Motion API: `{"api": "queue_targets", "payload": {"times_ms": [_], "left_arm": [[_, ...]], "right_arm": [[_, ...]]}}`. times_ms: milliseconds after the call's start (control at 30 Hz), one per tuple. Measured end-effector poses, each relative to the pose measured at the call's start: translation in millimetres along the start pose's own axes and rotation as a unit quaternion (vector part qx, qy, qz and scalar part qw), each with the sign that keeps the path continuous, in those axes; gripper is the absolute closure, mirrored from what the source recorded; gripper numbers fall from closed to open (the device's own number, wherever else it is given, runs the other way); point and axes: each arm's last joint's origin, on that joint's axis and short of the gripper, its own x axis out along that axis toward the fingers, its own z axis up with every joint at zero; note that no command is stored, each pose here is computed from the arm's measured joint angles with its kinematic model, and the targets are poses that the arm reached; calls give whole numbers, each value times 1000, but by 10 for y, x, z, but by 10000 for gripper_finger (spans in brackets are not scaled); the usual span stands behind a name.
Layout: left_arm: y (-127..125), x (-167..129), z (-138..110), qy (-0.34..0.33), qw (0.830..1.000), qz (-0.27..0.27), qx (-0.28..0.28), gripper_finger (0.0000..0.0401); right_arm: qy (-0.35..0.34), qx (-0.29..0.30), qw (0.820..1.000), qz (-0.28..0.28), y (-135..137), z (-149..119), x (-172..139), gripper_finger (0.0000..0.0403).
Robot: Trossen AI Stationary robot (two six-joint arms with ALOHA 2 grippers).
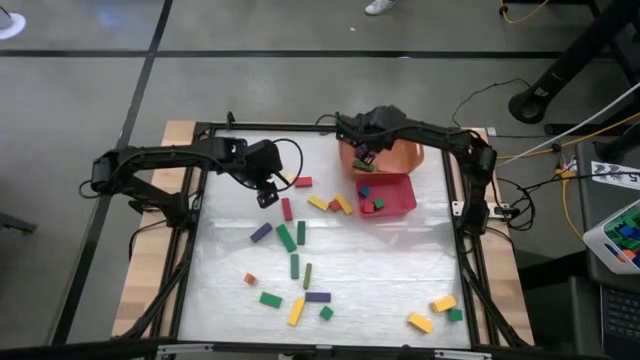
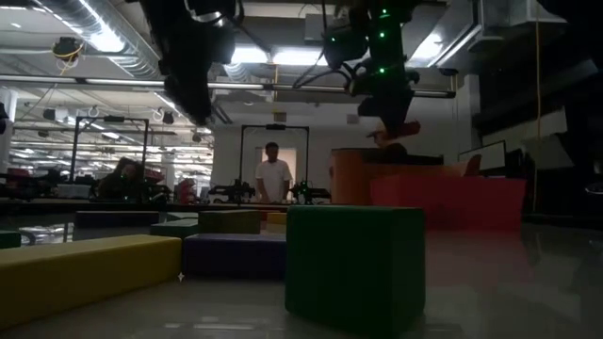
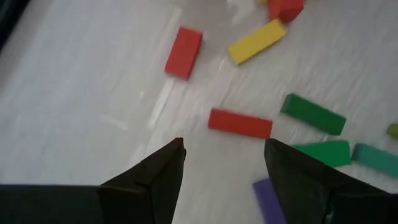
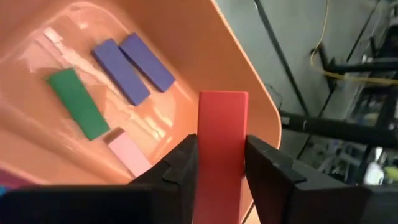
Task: Sort blocks by size
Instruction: Put the red rectangle block into the orange bin, then put the violet rectangle block into the orange bin
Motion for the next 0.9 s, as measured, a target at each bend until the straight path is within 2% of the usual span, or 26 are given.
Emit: {"api": "queue_targets", "payload": {"times_ms": [300, 533, 667, 900], "left_arm": [[-9, -10, -141, 68, 997, 14, -30, 191], [-224, -27, -206, 74, 997, 1, -24, 191], [-384, 24, -244, 89, 996, -4, -11, 191], [-638, 265, -298, 127, 991, 23, 25, 191]], "right_arm": [[20, 38, 999, -2, -231, 55, 180, 208], [38, 0, 999, -5, -254, 14, 178, 194], [21, -11, 1000, -1, -356, -36, 57, 194], [-45, 25, 999, 12, -740, -290, -382, 194]]}}
